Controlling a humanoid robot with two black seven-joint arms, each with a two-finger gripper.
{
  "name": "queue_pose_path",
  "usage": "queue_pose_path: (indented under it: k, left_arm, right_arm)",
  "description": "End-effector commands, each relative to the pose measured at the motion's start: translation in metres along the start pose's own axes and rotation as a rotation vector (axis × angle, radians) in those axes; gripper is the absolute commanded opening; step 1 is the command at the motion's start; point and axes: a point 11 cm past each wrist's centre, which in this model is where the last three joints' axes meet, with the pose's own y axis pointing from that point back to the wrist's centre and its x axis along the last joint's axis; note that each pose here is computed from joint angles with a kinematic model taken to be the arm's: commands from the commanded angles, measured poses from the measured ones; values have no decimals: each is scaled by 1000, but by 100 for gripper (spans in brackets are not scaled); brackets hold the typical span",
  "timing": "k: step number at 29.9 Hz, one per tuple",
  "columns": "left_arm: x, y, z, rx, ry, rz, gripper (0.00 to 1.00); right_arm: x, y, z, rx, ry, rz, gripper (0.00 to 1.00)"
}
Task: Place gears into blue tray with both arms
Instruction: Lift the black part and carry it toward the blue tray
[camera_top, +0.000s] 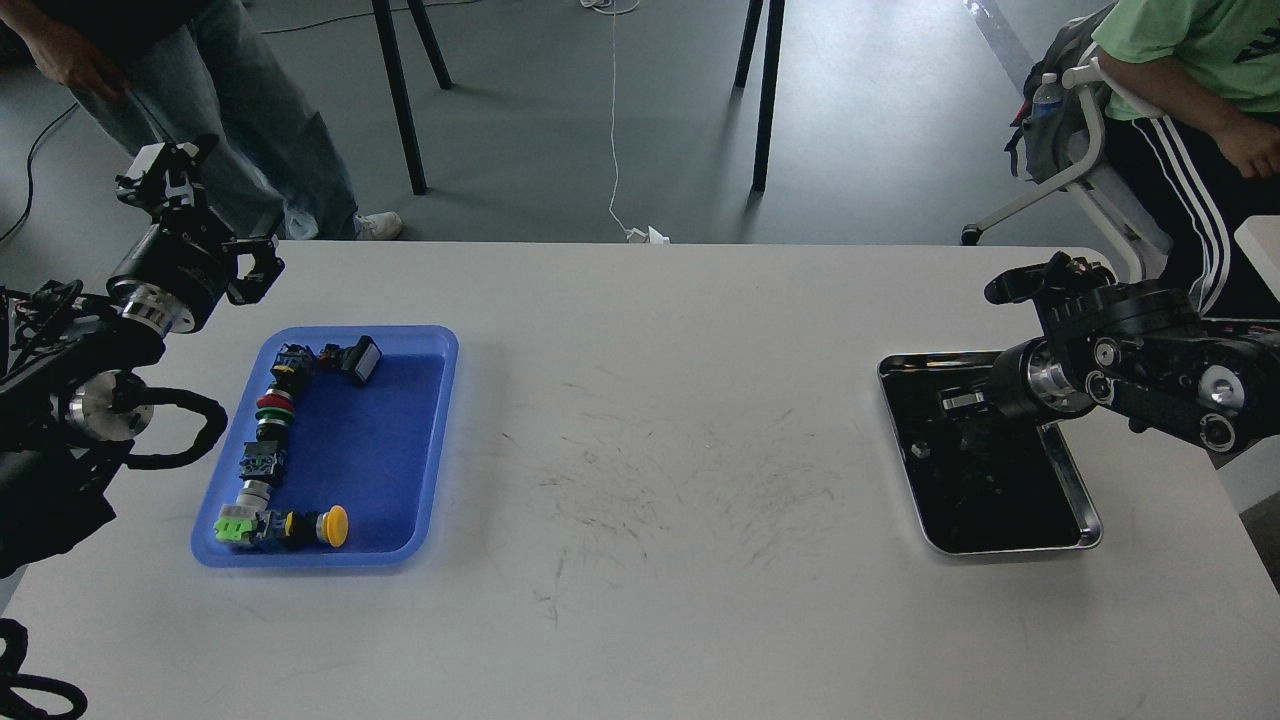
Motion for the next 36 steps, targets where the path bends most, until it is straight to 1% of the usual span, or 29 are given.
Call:
queue_pose_path:
  k: [1, 6, 8, 11, 17, 20, 25, 30, 36]
  left_arm:
    - [3, 1, 2, 0, -8, 4, 98]
    - [6, 2, 7, -4, -17, 9, 98]
    - [8, 3, 8, -5, -19, 11, 98]
    - [13, 5, 13, -12, -26, 20, 98]
    - [30, 12, 31, -28, -60, 49, 98]
    - [38, 16, 41, -37, -74, 64, 98]
    - [46, 21, 50, -45, -89, 78, 98]
    - [48, 22, 52, -47, -94, 82, 98]
    - [52, 24, 56, -50, -101, 89, 98]
  right_arm:
    - [10, 5, -2, 2, 4, 23, 2]
    - [25, 13, -7, 14, 3, 58, 1]
    - [33, 13, -17, 33, 9, 75, 1]
    - [51, 15, -41, 93, -1, 121, 1]
    - [66, 8, -85, 170, 19, 144, 1]
    - [79, 7, -115, 248, 14, 201, 1]
    - [81, 1, -152, 317, 32, 243, 1]
    - [78, 0, -204, 504, 43, 308, 1]
    - [57, -10, -251, 636, 56, 309, 1]
